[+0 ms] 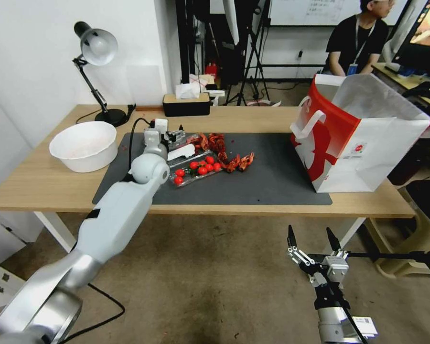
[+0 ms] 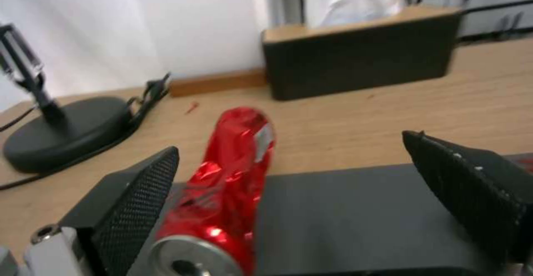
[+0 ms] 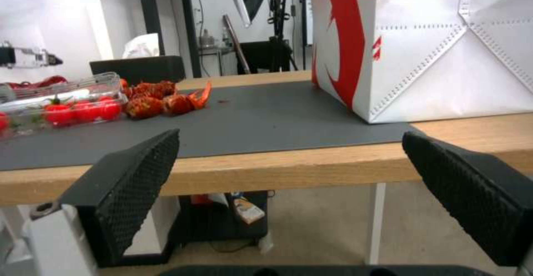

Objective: Pick up the trash from the table and place it into the takeout bag.

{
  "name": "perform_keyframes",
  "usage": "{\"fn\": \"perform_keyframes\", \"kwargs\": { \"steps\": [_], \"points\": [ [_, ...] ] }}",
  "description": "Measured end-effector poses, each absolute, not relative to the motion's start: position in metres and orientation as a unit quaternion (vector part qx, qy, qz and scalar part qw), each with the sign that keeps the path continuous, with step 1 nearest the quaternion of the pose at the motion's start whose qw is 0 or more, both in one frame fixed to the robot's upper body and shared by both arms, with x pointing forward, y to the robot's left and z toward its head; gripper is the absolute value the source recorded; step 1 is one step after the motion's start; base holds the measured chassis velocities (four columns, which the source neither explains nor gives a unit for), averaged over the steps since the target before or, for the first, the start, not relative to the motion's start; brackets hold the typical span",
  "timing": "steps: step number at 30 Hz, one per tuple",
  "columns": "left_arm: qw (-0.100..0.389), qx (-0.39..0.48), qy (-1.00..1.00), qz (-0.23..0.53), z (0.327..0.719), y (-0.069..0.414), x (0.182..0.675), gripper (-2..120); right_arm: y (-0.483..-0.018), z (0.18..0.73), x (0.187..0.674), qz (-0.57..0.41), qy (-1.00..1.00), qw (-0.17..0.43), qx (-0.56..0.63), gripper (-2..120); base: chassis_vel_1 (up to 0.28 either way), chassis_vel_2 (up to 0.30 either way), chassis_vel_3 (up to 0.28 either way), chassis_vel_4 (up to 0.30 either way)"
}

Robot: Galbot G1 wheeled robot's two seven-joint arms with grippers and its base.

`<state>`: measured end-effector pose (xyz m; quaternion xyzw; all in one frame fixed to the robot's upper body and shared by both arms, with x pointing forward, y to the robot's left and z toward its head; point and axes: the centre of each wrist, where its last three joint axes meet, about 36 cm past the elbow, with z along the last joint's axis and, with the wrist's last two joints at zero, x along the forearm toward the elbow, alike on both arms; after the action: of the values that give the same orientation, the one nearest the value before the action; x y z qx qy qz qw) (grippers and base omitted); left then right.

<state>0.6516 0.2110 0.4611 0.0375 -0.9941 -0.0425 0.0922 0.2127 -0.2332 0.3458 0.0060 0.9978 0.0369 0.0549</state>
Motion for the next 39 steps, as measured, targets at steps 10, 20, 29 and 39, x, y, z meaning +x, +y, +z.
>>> {"fn": "perform_keyframes", "kwargs": {
  "steps": [10,20,29,39],
  "points": [
    [0.131,0.084,-0.988,-0.009,0.461,0.229,0.678,100,-0.238,0.346,0.214,0.034,0.998,0.056,0.006,100,0.000,0.000,0.000,0.000],
    [0.203,0.088,-0.974,0.049,0.465,0.242,0.681,100,-0.241,0.345,0.215,0.033,0.998,0.054,0.007,100,0.000,0.000,0.000,0.000],
    [0.214,0.099,-0.970,0.066,0.468,0.249,0.683,91,-0.242,0.342,0.215,0.033,0.998,0.052,0.008,100,0.000,0.000,0.000,0.000],
    [0.213,0.103,-0.969,0.067,0.466,0.251,0.683,65,-0.242,0.341,0.215,0.033,0.998,0.051,0.008,100,0.000,0.000,0.000,0.000]
  ]
}}
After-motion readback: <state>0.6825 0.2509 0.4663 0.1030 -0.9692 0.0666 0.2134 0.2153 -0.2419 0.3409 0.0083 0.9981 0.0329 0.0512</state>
